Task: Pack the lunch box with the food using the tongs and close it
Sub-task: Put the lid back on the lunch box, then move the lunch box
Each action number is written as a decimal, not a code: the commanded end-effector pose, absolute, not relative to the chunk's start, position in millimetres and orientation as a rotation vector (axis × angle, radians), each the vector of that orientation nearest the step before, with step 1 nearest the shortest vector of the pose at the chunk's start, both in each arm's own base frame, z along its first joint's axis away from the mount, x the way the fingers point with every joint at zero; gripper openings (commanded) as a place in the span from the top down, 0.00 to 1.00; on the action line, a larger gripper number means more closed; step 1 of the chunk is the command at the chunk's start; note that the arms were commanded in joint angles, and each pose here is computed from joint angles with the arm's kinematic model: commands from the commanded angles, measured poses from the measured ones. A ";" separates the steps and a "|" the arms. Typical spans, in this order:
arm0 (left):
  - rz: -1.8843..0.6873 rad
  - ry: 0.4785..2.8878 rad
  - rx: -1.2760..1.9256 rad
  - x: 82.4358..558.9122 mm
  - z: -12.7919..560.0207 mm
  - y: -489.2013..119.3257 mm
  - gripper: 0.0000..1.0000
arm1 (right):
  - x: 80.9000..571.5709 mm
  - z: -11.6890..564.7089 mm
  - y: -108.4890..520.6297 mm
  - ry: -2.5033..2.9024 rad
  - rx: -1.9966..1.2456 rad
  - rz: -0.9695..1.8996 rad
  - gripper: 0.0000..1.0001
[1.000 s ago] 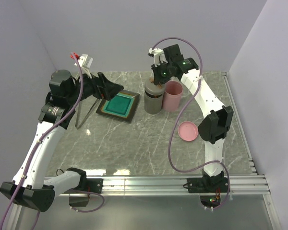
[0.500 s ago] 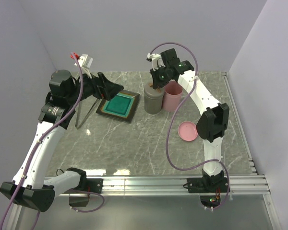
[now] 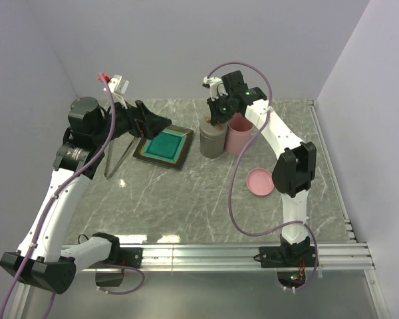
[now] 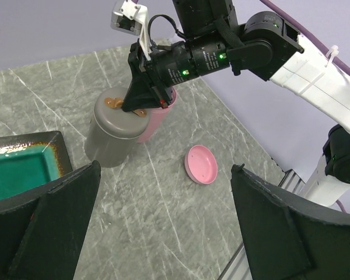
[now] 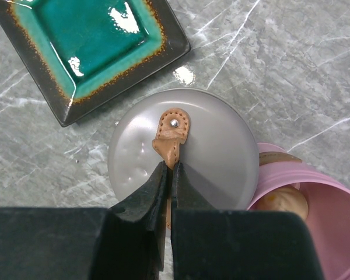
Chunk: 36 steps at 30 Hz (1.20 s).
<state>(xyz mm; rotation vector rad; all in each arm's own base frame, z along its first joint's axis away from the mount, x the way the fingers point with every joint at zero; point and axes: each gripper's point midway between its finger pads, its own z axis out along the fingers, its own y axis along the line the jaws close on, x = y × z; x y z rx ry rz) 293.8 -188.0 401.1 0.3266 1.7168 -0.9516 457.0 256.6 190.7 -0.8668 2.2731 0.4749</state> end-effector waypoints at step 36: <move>-1.002 1.674 0.334 285.5 414.4 -191.4 0.01 | 363.7 186.6 302.7 2.331 -0.970 0.790 1.00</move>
